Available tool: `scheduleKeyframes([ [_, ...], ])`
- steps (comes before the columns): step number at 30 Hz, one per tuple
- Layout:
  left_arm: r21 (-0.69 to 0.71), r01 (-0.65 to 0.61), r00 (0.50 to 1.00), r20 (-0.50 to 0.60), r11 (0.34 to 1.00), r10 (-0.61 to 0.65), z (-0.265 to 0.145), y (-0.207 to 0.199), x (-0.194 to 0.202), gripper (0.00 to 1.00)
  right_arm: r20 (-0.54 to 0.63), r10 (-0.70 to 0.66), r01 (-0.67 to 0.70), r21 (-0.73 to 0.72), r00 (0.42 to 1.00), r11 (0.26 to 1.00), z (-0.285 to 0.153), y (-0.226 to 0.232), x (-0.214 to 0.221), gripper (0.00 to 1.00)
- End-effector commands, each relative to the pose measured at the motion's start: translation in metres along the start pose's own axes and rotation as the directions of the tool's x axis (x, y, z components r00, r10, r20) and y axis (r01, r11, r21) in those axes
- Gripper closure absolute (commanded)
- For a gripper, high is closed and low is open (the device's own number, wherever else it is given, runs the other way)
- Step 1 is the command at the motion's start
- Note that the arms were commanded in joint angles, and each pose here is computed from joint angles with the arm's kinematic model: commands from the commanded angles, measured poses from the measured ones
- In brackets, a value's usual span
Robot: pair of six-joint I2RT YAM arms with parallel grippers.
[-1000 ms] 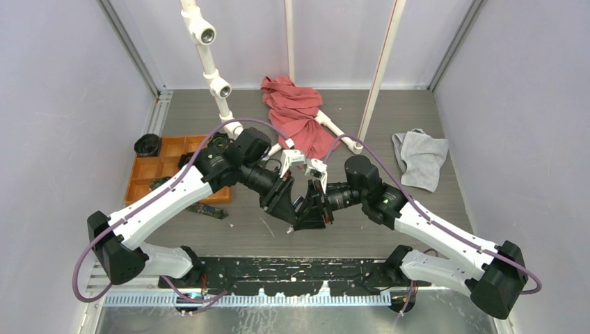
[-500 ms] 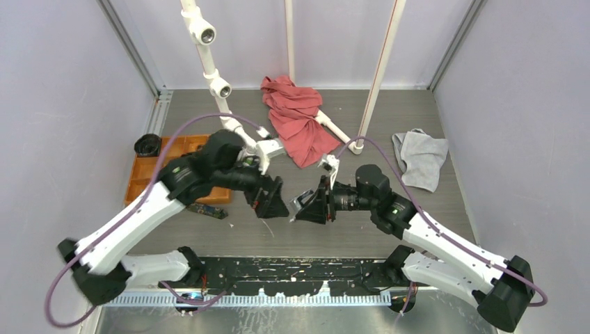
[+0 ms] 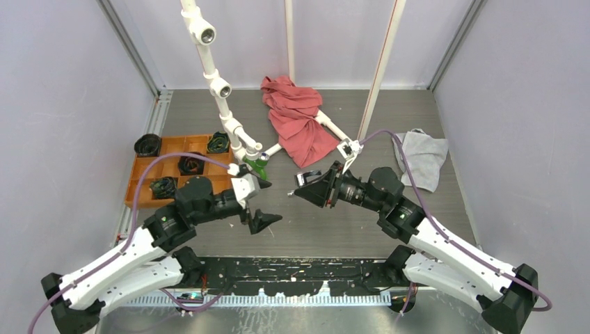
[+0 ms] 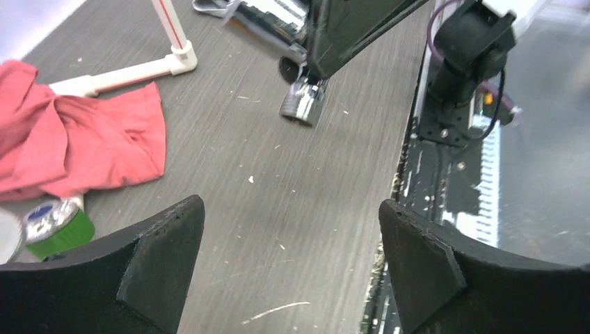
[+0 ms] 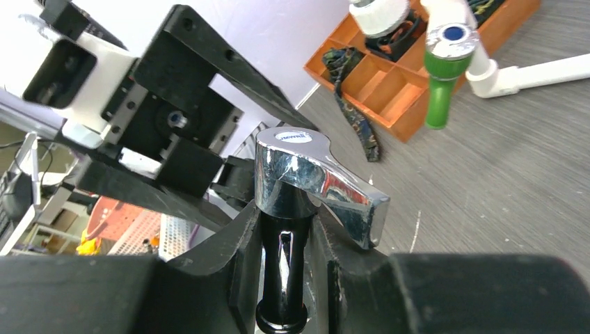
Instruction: Install the water faucets
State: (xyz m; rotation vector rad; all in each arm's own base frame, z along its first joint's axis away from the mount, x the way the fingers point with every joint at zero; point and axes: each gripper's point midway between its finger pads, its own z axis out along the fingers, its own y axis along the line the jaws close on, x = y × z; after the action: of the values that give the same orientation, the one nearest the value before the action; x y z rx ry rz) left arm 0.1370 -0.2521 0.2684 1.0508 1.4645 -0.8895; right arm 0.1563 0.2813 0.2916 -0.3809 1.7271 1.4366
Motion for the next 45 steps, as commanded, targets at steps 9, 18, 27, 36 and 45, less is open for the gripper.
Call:
scheduleKeyframes([
  [9,-0.047,-0.315,0.934,0.164,0.948,0.318,0.032,-0.006,-0.048,0.07,0.053,-0.006,0.014,-0.158,0.999,0.987,0.017,0.054,-0.021,0.99],
  [18,0.034,-0.305,0.937,0.191,0.952,0.294,0.032,-0.021,-0.048,0.23,0.042,-0.009,0.015,-0.159,0.999,0.987,0.016,0.055,-0.02,0.99],
  [27,0.04,-0.306,0.944,0.144,0.951,0.297,0.03,-0.02,-0.036,0.38,0.072,0.003,0.008,-0.145,0.997,0.989,0.011,0.056,-0.026,0.99],
  [36,0.021,-0.286,0.947,0.161,0.958,0.279,0.028,-0.018,-0.041,0.63,0.05,0.008,0.0,-0.149,0.999,0.989,0.013,0.055,-0.021,0.99],
  [45,0.02,-0.289,0.949,0.142,0.957,0.283,0.023,-0.018,-0.041,1.0,0.01,0.021,-0.019,-0.191,1.0,0.981,0.012,0.063,-0.016,0.99],
])
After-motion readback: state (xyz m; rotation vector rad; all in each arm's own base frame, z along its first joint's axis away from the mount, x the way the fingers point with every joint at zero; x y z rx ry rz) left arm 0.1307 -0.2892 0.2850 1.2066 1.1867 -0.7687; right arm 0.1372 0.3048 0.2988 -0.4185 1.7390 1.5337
